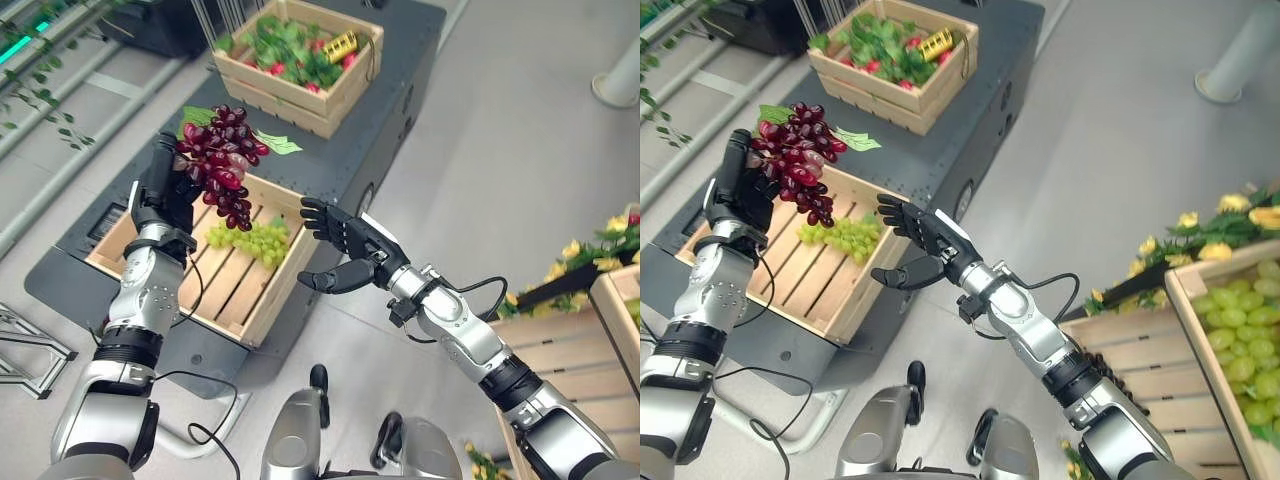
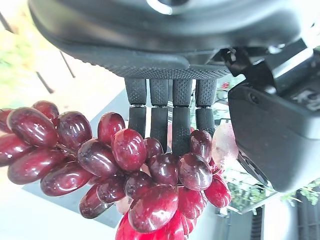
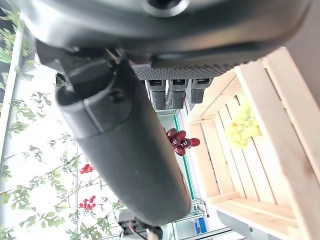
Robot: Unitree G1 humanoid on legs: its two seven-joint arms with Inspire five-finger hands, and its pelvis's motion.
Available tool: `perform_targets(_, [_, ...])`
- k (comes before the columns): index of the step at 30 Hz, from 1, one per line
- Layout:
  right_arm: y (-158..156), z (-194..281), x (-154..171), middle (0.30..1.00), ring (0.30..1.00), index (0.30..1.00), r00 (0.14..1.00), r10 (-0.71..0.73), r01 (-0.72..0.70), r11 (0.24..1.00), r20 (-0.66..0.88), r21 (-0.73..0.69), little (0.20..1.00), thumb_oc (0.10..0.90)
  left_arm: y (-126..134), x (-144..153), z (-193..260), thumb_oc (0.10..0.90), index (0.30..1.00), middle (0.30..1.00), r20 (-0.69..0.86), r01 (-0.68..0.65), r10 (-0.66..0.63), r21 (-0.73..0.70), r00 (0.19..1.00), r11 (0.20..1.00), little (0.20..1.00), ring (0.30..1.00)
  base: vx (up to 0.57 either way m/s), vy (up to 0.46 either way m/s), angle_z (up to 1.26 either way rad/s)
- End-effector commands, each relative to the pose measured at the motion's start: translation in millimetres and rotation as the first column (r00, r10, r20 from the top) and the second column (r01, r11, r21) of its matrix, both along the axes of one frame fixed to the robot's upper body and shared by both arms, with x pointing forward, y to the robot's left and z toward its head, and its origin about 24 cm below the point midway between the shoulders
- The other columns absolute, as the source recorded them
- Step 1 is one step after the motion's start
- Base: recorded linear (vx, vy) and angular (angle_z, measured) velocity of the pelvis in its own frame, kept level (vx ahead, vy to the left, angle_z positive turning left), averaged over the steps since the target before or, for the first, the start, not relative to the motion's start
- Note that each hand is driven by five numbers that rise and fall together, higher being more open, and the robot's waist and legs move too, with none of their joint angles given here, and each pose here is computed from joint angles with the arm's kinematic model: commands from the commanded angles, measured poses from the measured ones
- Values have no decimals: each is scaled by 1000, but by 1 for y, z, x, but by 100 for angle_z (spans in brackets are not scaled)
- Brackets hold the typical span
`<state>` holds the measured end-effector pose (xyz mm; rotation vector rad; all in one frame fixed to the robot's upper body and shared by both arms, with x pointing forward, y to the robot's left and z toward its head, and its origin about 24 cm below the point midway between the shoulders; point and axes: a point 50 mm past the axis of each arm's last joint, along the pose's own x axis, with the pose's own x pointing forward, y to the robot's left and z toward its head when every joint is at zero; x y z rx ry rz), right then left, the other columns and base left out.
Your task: Pick up the fruits from the basket on one side to the basket on the other side
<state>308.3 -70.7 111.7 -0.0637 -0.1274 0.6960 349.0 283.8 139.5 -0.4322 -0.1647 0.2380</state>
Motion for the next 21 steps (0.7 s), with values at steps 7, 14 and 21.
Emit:
perform_targets(7, [50,36,5,900,900,900,998,57,-50,974,-25,221,900,800,-43,23,34,400,300,300,140,102,-104,19,985,995,300,300,-3,-66,2])
perform_targets(14, [56,34,8,900,900,900,995,60,-35,964,-86,263,900,800,-64,29,33,400,300,300,127,154,-156,23,980,988,300,300,-25,-70,1])
perform_targets(21, [57,39,15,900,900,900,991,36,4,953,-126,301,900,800,-82,34,35,400,300,300,129,195,-198,36,972,980,300,300,-29,-64,-5])
